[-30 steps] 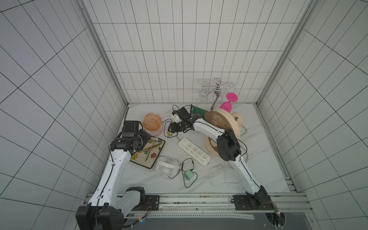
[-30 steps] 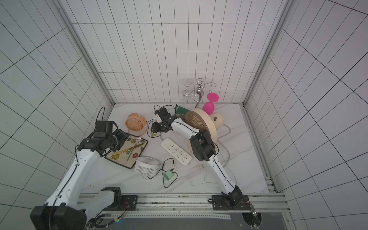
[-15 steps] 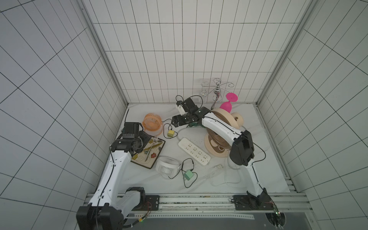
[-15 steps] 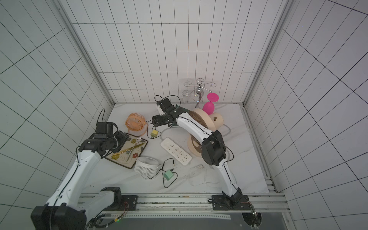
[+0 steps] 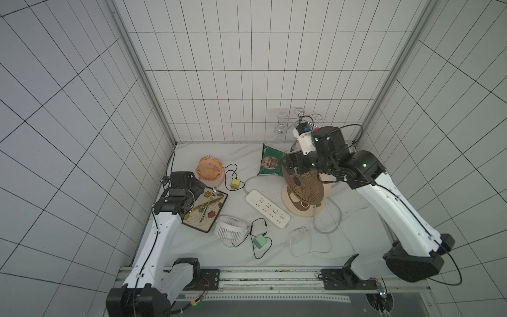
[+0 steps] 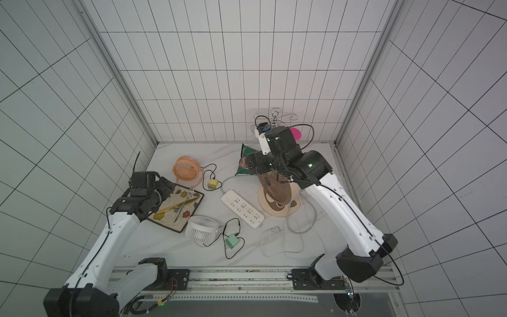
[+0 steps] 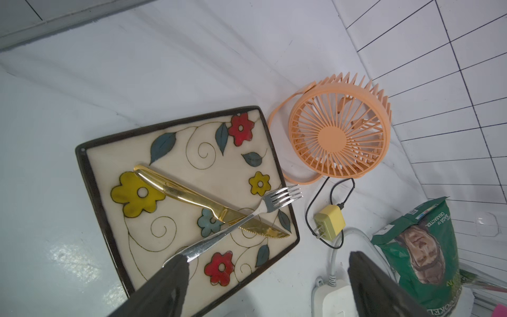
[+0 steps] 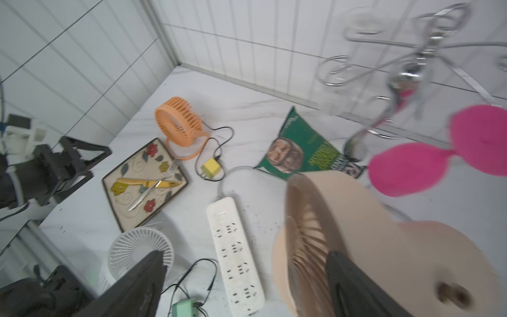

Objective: Unplug the desk fan from the power strip
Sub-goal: Reset both arms

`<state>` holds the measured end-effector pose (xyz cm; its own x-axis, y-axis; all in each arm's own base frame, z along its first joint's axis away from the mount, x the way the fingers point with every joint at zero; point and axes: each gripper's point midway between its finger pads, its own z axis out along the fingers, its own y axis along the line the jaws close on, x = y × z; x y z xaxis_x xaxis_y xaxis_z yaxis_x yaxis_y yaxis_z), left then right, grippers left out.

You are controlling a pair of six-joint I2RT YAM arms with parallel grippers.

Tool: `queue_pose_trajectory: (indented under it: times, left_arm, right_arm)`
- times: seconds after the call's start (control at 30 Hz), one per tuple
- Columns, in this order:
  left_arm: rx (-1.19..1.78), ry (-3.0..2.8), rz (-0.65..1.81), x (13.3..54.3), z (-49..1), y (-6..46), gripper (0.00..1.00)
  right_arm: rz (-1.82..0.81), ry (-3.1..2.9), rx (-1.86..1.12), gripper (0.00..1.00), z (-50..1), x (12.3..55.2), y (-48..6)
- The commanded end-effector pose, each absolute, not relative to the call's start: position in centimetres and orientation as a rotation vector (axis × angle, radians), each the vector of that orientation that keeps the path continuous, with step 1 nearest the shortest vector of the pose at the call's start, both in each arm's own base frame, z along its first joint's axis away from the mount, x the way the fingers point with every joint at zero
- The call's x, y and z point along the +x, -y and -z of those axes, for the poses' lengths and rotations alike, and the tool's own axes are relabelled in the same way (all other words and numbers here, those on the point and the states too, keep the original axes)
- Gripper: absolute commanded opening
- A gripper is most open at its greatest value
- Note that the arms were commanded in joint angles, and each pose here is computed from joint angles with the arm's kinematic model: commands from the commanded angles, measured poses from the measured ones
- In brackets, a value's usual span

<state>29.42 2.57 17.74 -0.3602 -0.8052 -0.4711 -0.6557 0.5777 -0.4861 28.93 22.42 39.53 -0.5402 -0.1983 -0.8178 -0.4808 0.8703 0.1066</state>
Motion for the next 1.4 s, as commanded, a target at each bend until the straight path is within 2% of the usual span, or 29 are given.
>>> queue_pose_trajectory:
  times: [0.0,0.17,0.37,0.47,0.63,0.77,0.93,1.37]
  left_arm:
    - [-1.128,-2.015,0.205,30.2,-19.1,-4.3,0.98]
    - [-1.102,-1.992,0.12,30.8,-18.8,-5.4,0.99]
    - [-1.037,-1.929,-0.037,31.4,-18.5,-7.5,0.99]
    - [-0.954,-1.921,-0.108,32.0,-18.3,-8.1,0.99]
    - [-0.858,-1.947,-0.215,32.8,-17.1,-9.2,0.99]
    - [-0.816,-1.965,-0.28,33.2,-16.2,-10.5,0.99]
    - [-0.721,-1.957,-0.255,34.7,-15.6,-10.5,0.98]
    - [-0.497,-1.911,-0.098,38.1,-12.6,-7.7,0.99]
  right_arm:
    - [-0.147,-2.21,-0.279,0.99,-39.0,29.7,-12.9]
    - [0.005,-2.205,0.168,0.99,-37.9,31.5,-1.0]
    - [0.124,-2.131,0.704,1.0,-29.4,33.8,9.4]
    - [0.226,-2.065,0.818,1.0,-24.9,34.6,12.9]
    - [0.045,-2.1,0.673,0.99,-17.4,37.9,10.4]
    - [0.048,-2.138,0.564,0.99,-13.9,38.5,8.2]
    - [0.174,-2.005,0.387,0.99,-13.2,38.5,7.3]
    - [0.089,-1.881,0.216,1.0,-9.8,39.5,4.1]
